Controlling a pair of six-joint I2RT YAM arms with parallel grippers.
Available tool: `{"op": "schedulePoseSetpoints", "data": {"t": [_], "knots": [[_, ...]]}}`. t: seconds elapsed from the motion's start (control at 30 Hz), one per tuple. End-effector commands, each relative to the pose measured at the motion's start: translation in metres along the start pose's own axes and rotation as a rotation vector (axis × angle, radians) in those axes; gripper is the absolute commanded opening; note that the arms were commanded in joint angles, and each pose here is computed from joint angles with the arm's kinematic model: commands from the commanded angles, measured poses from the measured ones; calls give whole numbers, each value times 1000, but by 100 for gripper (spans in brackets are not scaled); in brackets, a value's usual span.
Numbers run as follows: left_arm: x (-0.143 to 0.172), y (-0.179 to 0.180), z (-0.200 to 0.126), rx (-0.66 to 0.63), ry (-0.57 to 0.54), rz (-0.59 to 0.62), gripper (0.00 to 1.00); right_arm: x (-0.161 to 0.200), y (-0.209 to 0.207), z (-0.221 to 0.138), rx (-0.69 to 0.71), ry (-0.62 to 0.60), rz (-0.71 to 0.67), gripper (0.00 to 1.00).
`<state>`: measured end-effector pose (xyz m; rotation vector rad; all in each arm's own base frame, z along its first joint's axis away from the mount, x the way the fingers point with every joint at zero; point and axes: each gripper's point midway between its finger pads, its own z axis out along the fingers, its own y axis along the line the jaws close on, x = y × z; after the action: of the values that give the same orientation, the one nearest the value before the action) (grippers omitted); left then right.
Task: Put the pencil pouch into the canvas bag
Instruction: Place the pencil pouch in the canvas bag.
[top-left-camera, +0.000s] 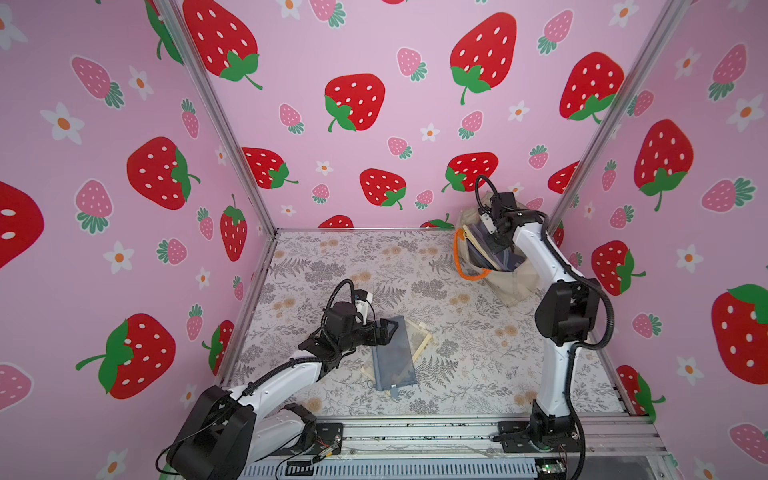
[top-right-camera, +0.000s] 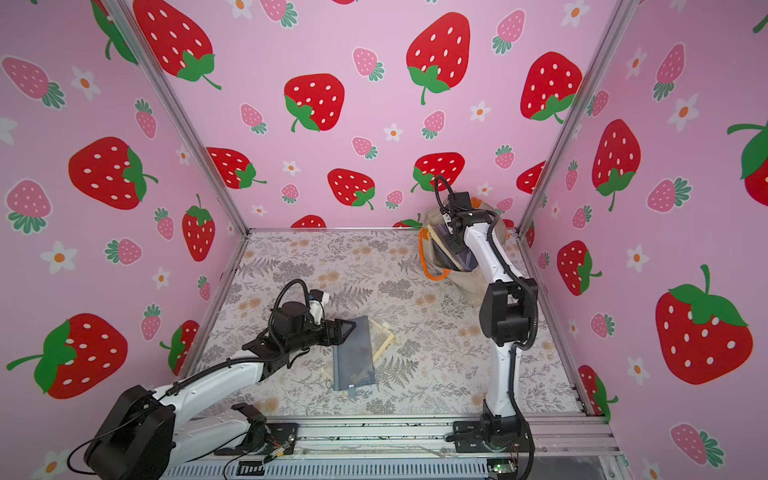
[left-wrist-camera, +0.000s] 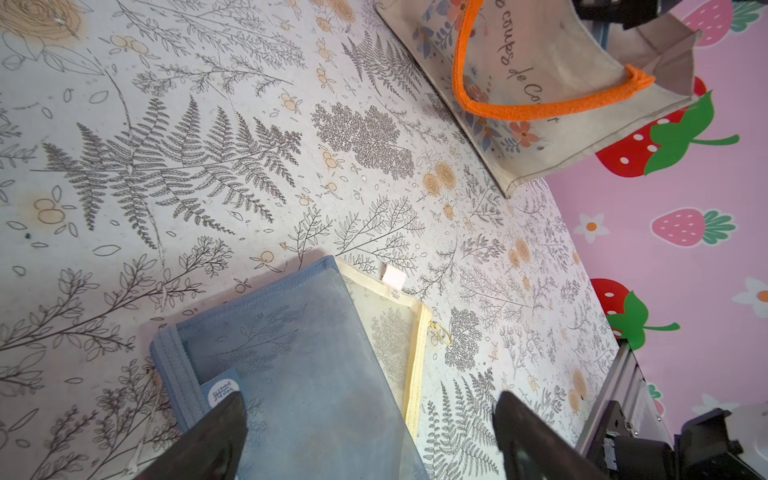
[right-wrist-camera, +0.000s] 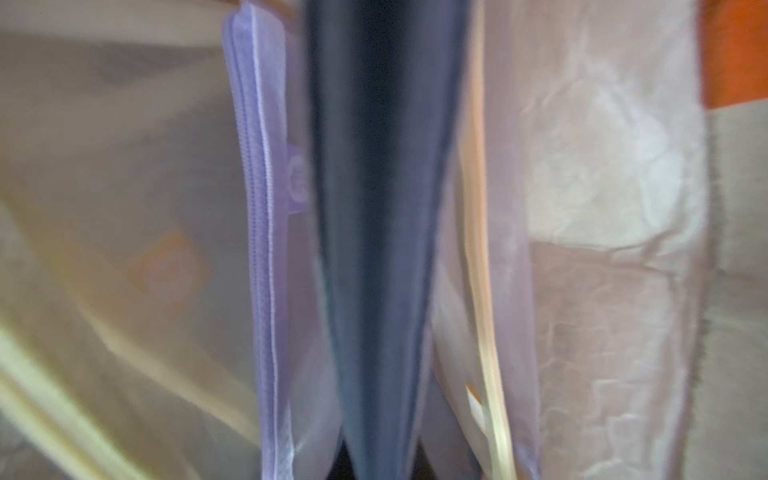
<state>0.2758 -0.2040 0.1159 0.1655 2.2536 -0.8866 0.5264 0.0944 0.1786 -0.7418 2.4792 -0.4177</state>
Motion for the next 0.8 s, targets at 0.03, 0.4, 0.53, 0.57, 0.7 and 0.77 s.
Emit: {"op": "schedulePoseSetpoints", "data": {"t": [0.03,0.4,0.53,0.57,0.7,0.77], "knots": [[-2,-2,-2,19,-16,2,95,1,18,-6,-75,-14,6,0],[-1,-1,-1,21,-11,-8,94,-7,12,-33,-46,-57,12,31],[-1,-2,-1,23,-12,-10,94,-6,14,-34,-53,-60,10,28],[-1,-2,-1,24,-12,-10,94,-5,14,-33,-54,-58,8,24],[-2,-1,-2,22,-15,-12,94,-2,19,-22,-63,-39,2,5],[-2,-2,-3,21,-13,-11,94,-1,22,-16,-68,-32,0,1]]}}
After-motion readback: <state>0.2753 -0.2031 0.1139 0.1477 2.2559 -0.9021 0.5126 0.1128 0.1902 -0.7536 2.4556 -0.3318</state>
